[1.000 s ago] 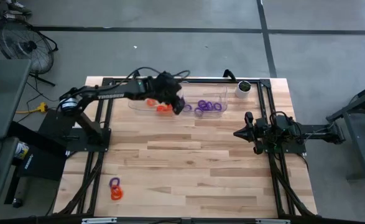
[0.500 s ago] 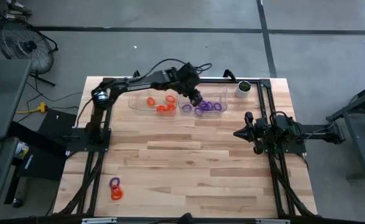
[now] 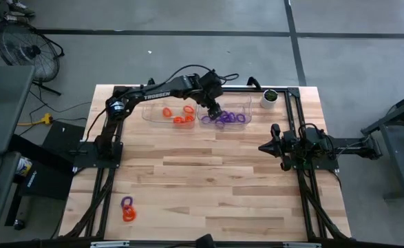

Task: Sort spring keychains
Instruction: Put the violet spring keychain into the right transparent bin

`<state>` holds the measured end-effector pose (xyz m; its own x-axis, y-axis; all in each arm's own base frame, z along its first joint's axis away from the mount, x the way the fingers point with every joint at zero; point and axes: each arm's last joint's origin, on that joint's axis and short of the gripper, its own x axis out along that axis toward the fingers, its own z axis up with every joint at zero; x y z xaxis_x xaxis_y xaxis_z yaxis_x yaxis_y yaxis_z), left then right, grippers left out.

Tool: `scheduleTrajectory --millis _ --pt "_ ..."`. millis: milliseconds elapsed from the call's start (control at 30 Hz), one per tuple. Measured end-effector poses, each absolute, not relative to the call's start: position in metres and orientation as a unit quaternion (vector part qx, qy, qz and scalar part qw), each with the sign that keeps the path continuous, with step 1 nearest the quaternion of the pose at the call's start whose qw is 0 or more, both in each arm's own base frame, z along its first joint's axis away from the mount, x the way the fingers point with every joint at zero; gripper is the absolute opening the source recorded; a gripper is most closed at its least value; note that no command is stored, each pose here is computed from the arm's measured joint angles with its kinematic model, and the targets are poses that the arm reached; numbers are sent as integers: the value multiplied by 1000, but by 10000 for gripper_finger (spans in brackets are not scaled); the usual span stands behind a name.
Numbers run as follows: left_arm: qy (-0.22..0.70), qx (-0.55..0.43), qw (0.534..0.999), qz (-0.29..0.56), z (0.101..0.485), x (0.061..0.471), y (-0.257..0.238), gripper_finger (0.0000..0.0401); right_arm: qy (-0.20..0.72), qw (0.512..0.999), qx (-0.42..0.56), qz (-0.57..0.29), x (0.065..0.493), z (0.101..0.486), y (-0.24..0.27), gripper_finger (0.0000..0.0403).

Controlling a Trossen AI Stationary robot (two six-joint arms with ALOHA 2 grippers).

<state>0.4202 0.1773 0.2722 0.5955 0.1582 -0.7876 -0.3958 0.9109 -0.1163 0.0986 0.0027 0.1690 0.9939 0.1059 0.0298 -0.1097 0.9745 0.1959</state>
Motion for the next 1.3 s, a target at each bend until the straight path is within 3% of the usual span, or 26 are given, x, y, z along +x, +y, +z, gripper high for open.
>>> scheduleTrajectory --millis 133,233,500,767,900,1133,1300 --pt "453 -142 867 150 269 414 175 242 -10 994 99 54 99 169 3 12" --pt "486 -131 850 155 270 406 172 252 -10 994 99 54 99 169 3 12" --pt "580 -172 764 224 287 362 164 234 -10 994 99 54 99 169 3 12" --pt "590 -221 686 364 303 322 143 225 -10 994 99 54 99 169 3 12" --pt "576 -294 660 382 294 315 123 225 -10 994 99 54 99 169 3 12" --pt "605 -424 537 406 254 287 62 224 -10 994 99 54 99 169 3 12" --pt "582 -461 515 429 260 256 10 224 -10 994 99 54 99 169 3 12"
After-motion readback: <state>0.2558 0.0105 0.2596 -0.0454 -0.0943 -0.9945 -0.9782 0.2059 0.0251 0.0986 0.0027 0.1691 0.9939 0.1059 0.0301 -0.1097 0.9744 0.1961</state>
